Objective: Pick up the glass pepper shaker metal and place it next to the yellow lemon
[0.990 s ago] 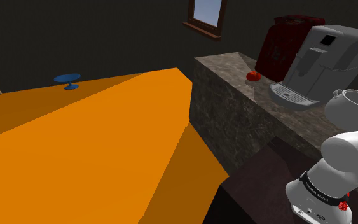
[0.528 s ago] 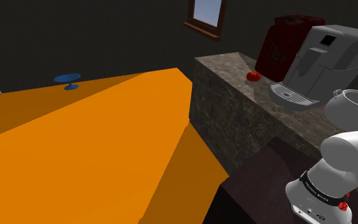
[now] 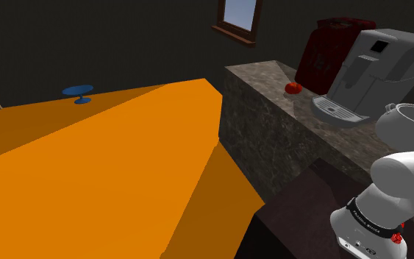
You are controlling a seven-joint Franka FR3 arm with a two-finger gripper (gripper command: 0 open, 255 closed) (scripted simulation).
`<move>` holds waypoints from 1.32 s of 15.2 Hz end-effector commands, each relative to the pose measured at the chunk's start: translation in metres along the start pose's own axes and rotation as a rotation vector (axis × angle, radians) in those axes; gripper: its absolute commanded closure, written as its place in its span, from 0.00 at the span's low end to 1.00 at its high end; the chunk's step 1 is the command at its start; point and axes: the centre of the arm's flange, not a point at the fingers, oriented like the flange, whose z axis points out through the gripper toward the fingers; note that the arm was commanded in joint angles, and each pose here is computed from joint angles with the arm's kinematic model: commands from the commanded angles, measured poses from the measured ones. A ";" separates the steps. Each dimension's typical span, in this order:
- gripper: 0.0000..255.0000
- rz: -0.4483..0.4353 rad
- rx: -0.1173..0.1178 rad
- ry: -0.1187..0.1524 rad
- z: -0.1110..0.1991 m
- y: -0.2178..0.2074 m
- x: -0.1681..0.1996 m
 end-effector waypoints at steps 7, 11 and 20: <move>1.00 0.000 0.000 0.000 0.042 0.001 -0.003; 1.00 0.000 0.000 0.000 0.063 0.002 -0.005; 1.00 0.000 0.000 0.000 0.111 0.002 -0.009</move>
